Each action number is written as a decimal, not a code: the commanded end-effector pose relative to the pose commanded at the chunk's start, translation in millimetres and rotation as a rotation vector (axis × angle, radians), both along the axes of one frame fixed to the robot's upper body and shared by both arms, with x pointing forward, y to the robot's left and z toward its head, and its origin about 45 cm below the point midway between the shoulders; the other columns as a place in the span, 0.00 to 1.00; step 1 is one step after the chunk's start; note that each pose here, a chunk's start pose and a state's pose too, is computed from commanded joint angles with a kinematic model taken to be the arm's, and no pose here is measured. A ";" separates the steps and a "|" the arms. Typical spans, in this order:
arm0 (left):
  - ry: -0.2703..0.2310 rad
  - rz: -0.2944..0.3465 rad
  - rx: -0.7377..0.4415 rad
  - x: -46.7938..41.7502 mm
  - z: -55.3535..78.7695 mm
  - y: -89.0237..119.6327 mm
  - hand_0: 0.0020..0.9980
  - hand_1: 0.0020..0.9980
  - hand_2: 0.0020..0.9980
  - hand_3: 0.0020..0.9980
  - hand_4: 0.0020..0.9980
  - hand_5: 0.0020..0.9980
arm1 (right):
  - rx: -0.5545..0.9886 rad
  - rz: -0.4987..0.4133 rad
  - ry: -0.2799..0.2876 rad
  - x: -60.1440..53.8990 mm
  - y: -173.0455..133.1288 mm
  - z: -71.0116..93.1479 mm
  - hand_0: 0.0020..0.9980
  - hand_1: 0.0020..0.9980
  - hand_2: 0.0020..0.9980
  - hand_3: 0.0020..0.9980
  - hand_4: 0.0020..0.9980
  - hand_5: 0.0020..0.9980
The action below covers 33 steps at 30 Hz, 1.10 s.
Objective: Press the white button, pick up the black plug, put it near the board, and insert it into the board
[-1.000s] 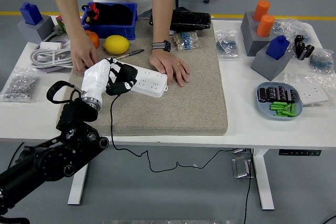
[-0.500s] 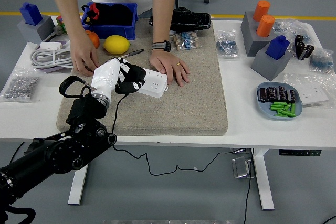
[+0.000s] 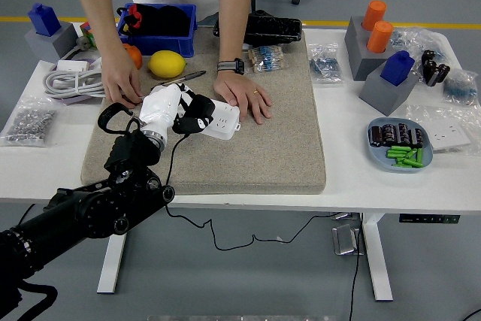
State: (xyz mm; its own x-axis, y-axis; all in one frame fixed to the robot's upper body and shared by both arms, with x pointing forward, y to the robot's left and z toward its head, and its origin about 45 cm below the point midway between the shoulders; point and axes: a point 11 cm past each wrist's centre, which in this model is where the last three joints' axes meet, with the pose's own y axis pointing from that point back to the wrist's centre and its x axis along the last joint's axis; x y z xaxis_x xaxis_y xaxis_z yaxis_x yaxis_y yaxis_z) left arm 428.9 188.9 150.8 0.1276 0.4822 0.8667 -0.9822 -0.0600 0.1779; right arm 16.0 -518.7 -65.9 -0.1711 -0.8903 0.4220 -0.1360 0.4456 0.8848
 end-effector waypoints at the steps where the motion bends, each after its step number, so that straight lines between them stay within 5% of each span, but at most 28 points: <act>1: 0.003 0.001 0.003 0.3 -0.9 0.2 0.32 0.26 0.31 0.56 0.71 0.00 | 0.000 0.000 0.000 0.0 0.0 0.0 0.87 0.76 0.76 0.71 0.88 0.51; 33: 0.011 0.001 0.072 -3.5 -11.7 5.7 0.30 0.26 0.31 0.55 0.71 0.00 | 0.002 -0.001 0.002 -3.0 0.8 -0.6 0.88 0.76 0.75 0.71 0.88 0.51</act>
State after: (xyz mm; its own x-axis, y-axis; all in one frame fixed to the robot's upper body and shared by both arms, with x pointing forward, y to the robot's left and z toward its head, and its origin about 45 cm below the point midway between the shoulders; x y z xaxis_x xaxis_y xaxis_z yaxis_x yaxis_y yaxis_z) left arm 425.4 194.7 139.1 0.1368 0.4187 0.8977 -0.9801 -0.0743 0.1840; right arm 12.9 -517.9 -66.5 -0.1710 -0.8910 0.4206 -0.1338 0.4439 0.8860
